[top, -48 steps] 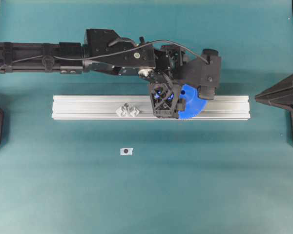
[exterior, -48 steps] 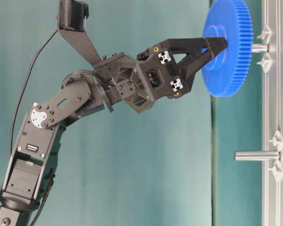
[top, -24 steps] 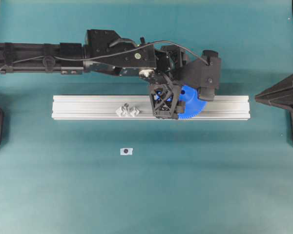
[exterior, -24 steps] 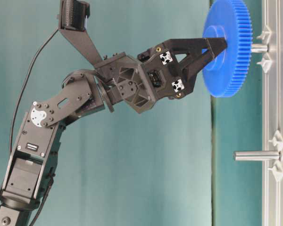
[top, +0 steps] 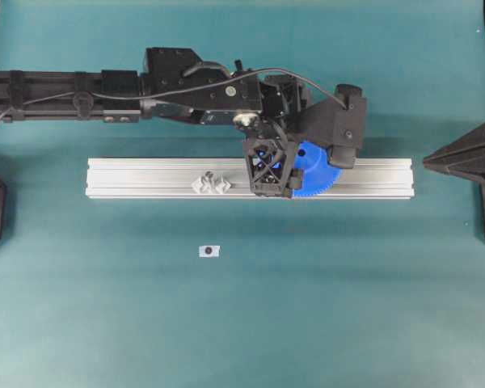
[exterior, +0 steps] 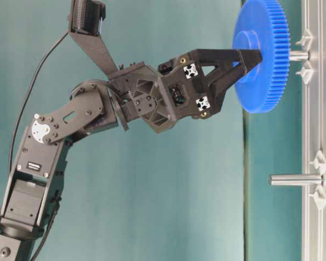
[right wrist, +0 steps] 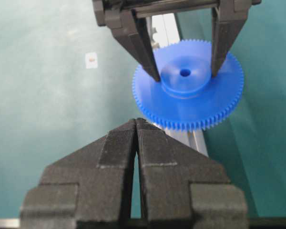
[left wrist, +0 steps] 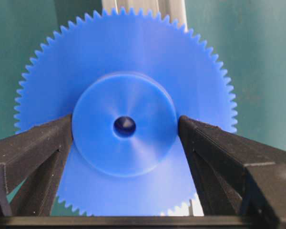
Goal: Find the location of the shaft and insert the large gear.
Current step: 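Push the gear onto the shaft and open the left gripper, then withdraw the open left gripper away from the mounted gear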
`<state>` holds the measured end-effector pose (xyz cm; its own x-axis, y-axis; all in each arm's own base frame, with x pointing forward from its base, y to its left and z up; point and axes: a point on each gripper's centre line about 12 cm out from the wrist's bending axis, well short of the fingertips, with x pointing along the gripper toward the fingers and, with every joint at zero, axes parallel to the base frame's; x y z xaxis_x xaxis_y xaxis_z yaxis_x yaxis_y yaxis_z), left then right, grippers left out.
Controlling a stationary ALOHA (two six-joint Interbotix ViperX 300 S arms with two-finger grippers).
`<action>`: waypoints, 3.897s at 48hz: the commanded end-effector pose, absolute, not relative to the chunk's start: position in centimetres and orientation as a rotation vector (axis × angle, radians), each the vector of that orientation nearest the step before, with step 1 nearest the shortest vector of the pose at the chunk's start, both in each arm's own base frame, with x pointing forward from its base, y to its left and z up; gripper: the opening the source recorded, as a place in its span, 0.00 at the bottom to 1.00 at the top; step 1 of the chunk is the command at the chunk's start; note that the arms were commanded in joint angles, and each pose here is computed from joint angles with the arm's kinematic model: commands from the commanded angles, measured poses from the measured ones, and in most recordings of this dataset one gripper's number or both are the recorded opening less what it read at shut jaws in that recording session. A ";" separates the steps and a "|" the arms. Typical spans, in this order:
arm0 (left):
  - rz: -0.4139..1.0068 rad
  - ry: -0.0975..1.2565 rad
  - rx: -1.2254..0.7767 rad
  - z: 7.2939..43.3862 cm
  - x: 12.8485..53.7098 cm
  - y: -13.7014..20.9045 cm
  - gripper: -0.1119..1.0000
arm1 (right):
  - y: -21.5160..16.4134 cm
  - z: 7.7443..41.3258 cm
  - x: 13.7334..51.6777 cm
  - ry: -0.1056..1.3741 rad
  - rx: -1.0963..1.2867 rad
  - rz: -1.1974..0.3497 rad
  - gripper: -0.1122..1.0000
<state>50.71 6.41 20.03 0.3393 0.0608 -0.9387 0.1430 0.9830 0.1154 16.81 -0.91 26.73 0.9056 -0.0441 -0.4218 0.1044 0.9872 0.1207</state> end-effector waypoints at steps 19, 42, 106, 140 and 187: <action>-0.047 1.183 0.202 22.6 52.7 6.8 0.94 | -0.9 27.1 17.0 0.420 0.153 -0.080 0.17; -0.040 1.152 0.204 24.8 54.0 6.9 0.94 | -0.9 27.0 17.0 0.422 0.153 -0.080 0.17; -0.020 1.219 0.173 24.9 53.4 8.5 0.93 | -0.9 27.2 16.8 0.411 0.152 -0.080 0.17; -0.005 1.239 0.163 23.9 54.3 10.0 0.93 | -0.9 27.2 16.8 0.411 0.154 -0.078 0.17; -0.073 1.251 0.198 24.8 54.6 4.9 0.93 | -0.9 27.1 16.8 0.413 0.154 -0.078 0.17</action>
